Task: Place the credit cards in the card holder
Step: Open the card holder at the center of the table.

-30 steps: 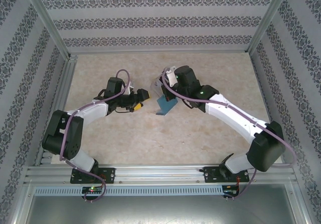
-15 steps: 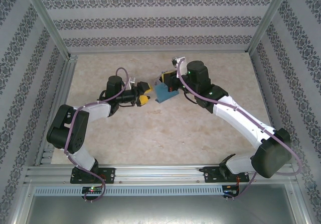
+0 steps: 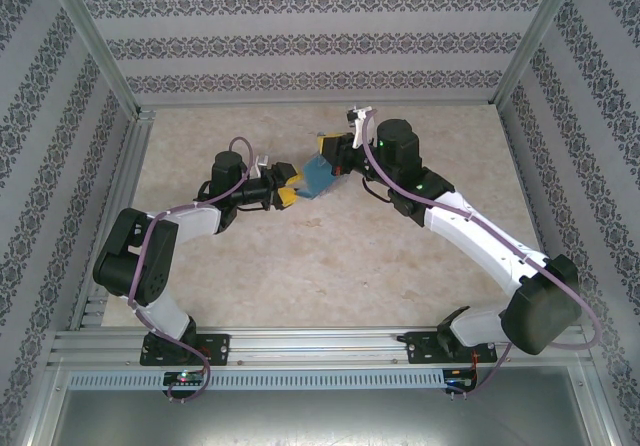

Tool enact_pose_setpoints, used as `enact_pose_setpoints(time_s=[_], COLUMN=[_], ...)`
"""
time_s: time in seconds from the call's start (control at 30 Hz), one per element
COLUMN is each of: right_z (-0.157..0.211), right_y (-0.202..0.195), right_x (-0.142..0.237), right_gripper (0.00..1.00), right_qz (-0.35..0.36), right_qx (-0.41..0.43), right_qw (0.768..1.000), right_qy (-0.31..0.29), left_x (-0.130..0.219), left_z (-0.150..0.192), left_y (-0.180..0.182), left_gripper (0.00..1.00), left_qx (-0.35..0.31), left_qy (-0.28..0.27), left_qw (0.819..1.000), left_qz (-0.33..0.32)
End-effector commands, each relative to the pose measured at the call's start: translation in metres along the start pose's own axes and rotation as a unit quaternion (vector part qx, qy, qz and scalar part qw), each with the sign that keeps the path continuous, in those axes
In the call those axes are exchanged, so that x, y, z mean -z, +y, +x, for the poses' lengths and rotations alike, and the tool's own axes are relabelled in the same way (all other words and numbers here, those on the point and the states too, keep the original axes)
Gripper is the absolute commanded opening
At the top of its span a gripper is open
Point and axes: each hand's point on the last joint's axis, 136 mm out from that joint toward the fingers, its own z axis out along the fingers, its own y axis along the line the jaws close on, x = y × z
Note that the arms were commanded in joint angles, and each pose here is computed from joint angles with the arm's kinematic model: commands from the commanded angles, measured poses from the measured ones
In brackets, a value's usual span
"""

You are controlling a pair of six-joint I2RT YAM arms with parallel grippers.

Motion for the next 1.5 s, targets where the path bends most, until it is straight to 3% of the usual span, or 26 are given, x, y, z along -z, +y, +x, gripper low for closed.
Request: enact_pose_setpoints(time_s=[0.0,0.37,0.7,0.83,1.27,1.47], right_z=[-0.009,-0.013,-0.003,-0.005,-0.010,-0.019], right_y=[0.005,0.005,0.001,0.000,0.000,0.003], right_x=[0.001,0.002,-0.005,-0.004,-0.016,-0.013], right_gripper=[0.00,0.00,0.00,0.00,0.00,0.00], right_qz=[-0.019,-0.018,-0.016,-0.014,-0.020,-0.020], right_qx=[-0.007,-0.011,-0.018,-0.018,-0.018,-0.011], right_qw=[1.000,0.999,0.999,0.999,0.999,0.999], right_qy=[-0.022,-0.035,-0.024,-0.028,-0.035,-0.042], left_x=[0.003,0.007,0.003,0.002,0.000,-0.004], left_z=[0.004,0.008,0.005,0.006,0.009,0.009], left_y=[-0.021,-0.019,-0.030,-0.023,-0.012,0.005], left_gripper=[0.47,0.47,0.32,0.41,0.46,0.61], left_qx=[-0.011,-0.007,0.007,0.008,0.028,0.032], left_qy=[-0.003,0.001,0.005,0.011,0.024,0.033], left_qw=[1.000,1.000,0.999,1.000,0.999,0.999], left_qz=[0.025,0.007,0.032,0.013,0.012,-0.018])
